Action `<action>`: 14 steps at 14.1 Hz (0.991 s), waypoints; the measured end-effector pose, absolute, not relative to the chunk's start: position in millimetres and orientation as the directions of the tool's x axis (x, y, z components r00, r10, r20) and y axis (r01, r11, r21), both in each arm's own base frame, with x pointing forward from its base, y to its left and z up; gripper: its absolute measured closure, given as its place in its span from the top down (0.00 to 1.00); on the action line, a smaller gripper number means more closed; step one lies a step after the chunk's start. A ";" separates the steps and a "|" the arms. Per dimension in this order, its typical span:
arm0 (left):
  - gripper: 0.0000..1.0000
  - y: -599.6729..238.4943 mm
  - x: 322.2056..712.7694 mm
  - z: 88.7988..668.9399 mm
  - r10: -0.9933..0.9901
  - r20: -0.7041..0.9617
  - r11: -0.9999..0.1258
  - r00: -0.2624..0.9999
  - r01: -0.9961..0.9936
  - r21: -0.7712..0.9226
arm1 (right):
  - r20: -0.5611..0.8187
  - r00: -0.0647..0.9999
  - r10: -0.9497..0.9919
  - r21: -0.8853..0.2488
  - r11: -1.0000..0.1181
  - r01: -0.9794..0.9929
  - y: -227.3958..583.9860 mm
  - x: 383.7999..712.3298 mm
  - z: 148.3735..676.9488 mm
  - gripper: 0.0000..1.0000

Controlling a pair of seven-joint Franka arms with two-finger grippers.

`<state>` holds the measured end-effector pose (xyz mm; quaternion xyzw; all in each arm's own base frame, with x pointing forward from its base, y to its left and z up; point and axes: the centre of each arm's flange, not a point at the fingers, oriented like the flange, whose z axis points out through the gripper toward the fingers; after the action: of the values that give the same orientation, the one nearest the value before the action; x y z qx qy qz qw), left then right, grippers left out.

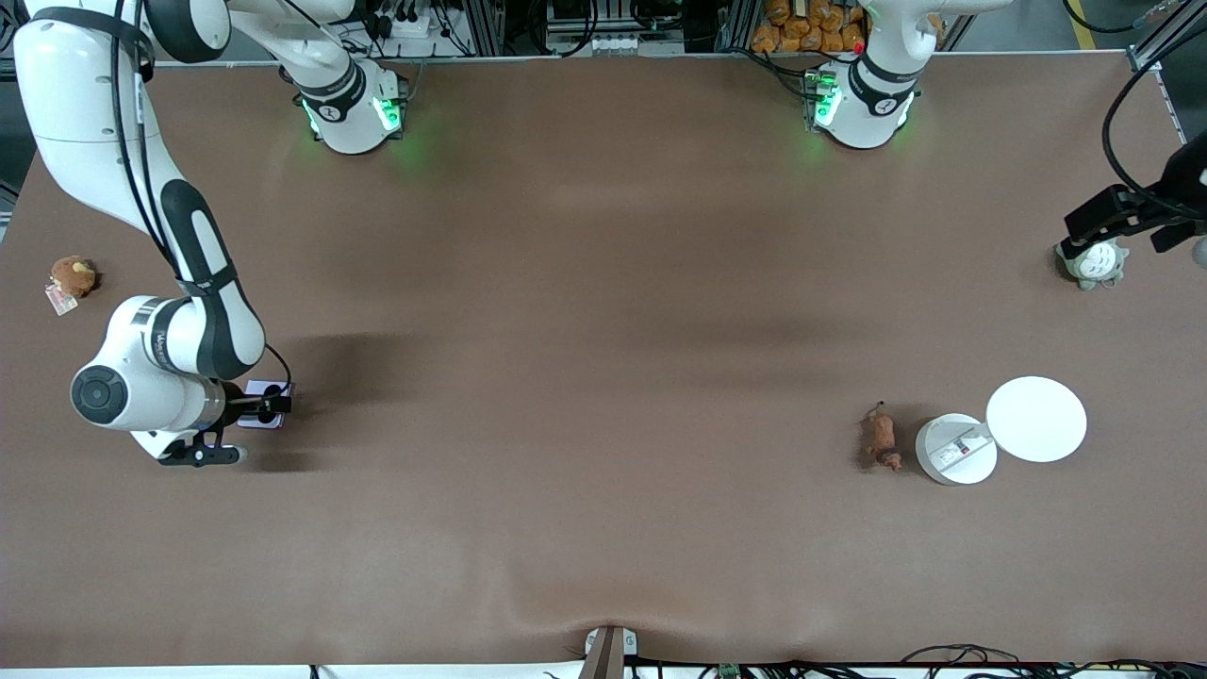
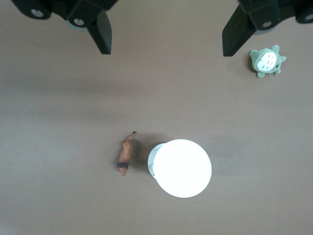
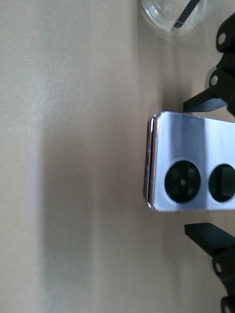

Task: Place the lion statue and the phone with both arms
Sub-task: 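Carry the phone with the right gripper toward the clear cup, then lower the phone beside the cup and open the right gripper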

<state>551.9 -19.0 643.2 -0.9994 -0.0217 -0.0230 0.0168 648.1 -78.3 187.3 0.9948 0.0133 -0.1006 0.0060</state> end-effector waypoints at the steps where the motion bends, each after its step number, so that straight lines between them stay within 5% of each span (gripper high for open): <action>1: 1.00 -24.8 551.7 643.1 0.032 0.046 -0.999 0.998 0.034 -0.033 | -0.222 0.974 0.034 -0.001 -0.999 0.035 -72.2 654.9 201.7 1.00; 10: 1.00 -28.7 550.8 643.5 0.031 0.044 -0.999 0.999 0.032 -0.033 | -0.232 0.964 0.128 -0.056 -0.991 0.119 -17.0 703.1 407.0 1.00; 14: 1.00 -44.0 549.1 643.2 0.003 0.038 -0.999 0.999 0.004 -0.034 | -0.198 0.971 0.134 -0.052 -0.991 0.126 -16.0 671.8 548.6 1.00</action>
<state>549.1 -44.0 643.2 -0.9997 -0.0019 -0.0192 0.0168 671.8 -16.0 548.6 0.9925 0.0654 -0.1010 -0.0195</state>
